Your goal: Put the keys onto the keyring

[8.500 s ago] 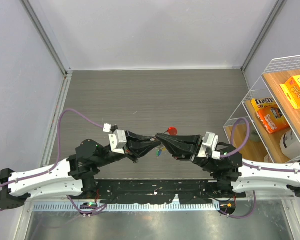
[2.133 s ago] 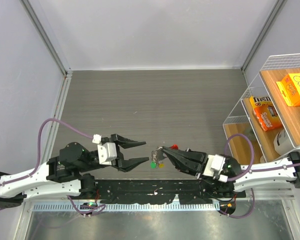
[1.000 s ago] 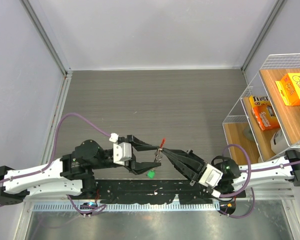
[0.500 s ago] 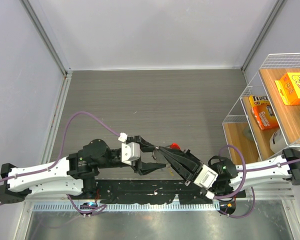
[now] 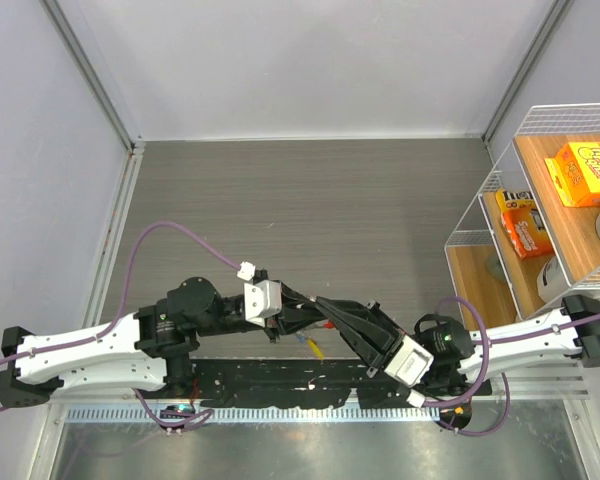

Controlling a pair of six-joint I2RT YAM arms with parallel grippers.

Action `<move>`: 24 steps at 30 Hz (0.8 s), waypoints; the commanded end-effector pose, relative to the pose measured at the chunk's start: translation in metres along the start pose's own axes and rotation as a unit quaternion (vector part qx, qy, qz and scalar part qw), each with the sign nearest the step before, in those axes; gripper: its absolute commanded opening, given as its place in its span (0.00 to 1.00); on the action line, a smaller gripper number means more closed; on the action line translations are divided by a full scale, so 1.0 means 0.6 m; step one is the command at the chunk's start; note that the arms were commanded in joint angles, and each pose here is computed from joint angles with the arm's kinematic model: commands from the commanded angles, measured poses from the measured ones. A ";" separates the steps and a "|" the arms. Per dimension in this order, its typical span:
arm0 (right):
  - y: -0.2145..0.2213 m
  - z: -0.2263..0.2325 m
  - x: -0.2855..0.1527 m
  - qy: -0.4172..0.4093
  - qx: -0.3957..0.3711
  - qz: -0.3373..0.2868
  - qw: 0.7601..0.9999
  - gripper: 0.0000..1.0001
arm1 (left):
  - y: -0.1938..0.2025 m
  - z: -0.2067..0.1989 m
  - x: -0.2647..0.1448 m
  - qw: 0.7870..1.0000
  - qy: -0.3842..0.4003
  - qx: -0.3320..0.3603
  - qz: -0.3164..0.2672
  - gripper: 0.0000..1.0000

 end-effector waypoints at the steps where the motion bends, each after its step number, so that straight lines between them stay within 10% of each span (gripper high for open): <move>1: -0.046 -0.077 0.015 0.112 0.016 -0.046 0.992 0.06 | -0.009 -0.009 0.000 1.000 0.019 0.002 -0.013 0.10; 9: -0.054 -0.080 0.009 0.109 0.004 -0.053 0.993 0.07 | -0.009 -0.012 -0.003 1.000 0.024 0.003 -0.008 0.00; 16: -0.055 -0.087 -0.009 0.110 0.015 -0.058 0.992 0.45 | -0.010 -0.009 -0.007 1.000 0.016 0.007 -0.010 0.00; 24: -0.052 -0.091 -0.036 0.102 0.068 -0.046 0.991 0.59 | -0.010 0.000 -0.021 1.000 -0.008 0.019 -0.015 0.00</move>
Point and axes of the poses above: each gripper's point midway between its finger pads, its own x axis out along the fingers, its own z axis along the line the jaws close on, y = z × x, the point moved 6 cm from there along -x, back along the fingers, and after that the axes turned 14 degrees about -x, right-handed, at the moved point
